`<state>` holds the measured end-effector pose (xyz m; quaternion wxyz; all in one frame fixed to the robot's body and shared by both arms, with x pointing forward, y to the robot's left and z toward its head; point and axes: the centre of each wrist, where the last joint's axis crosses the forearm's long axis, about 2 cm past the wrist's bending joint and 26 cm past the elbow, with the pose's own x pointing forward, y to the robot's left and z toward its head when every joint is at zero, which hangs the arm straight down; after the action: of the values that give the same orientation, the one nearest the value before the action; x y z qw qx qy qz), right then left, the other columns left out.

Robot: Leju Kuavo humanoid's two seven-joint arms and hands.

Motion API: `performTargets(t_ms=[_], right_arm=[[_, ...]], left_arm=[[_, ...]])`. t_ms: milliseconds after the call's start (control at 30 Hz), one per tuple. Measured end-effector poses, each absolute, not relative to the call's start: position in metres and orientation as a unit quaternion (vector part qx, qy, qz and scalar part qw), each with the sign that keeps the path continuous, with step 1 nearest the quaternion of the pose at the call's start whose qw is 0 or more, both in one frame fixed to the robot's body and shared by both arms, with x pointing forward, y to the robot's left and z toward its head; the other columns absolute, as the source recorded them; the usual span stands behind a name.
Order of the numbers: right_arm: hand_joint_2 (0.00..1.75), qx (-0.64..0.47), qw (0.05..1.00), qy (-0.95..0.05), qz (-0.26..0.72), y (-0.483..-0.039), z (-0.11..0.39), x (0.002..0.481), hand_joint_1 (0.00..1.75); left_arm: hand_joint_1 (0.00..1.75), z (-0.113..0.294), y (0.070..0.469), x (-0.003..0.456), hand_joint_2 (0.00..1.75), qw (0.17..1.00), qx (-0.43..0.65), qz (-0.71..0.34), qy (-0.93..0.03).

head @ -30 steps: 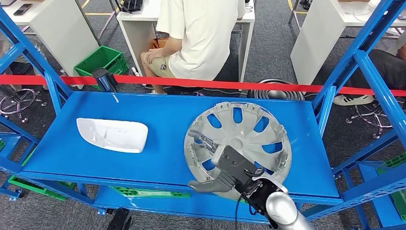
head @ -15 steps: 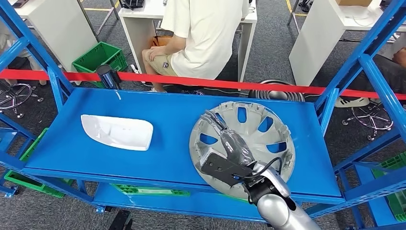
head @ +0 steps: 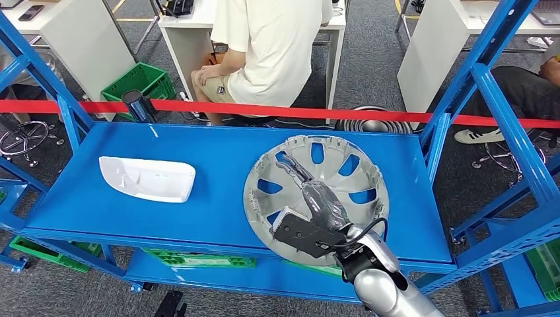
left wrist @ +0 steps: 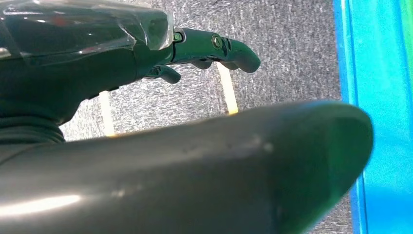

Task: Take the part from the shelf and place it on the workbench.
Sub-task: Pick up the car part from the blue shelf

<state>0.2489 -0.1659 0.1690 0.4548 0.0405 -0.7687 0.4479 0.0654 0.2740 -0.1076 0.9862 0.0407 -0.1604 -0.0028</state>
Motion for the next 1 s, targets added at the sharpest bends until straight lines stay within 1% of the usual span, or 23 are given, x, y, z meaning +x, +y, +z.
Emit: performTargets(t_ms=[500,767,1000], right_arm=[[1.75,0.032,0.457,-0.761,0.460,-0.169,0.167,0.249,0.00],[1.75,0.011,0.455,-0.738,0.499,-0.174,0.162,0.249,0.00],[1.75,0.008,0.455,-0.730,0.510,-0.175,0.159,0.250,0.00]], left_arm=[[0.00,-0.107,0.270,0.066,0.00,0.985,0.048,-0.002,-0.163],[0.00,-0.107,0.267,0.065,0.00,0.986,0.042,0.006,-0.160],[0.00,-0.107,0.267,0.064,0.00,0.986,0.043,0.008,-0.160]])
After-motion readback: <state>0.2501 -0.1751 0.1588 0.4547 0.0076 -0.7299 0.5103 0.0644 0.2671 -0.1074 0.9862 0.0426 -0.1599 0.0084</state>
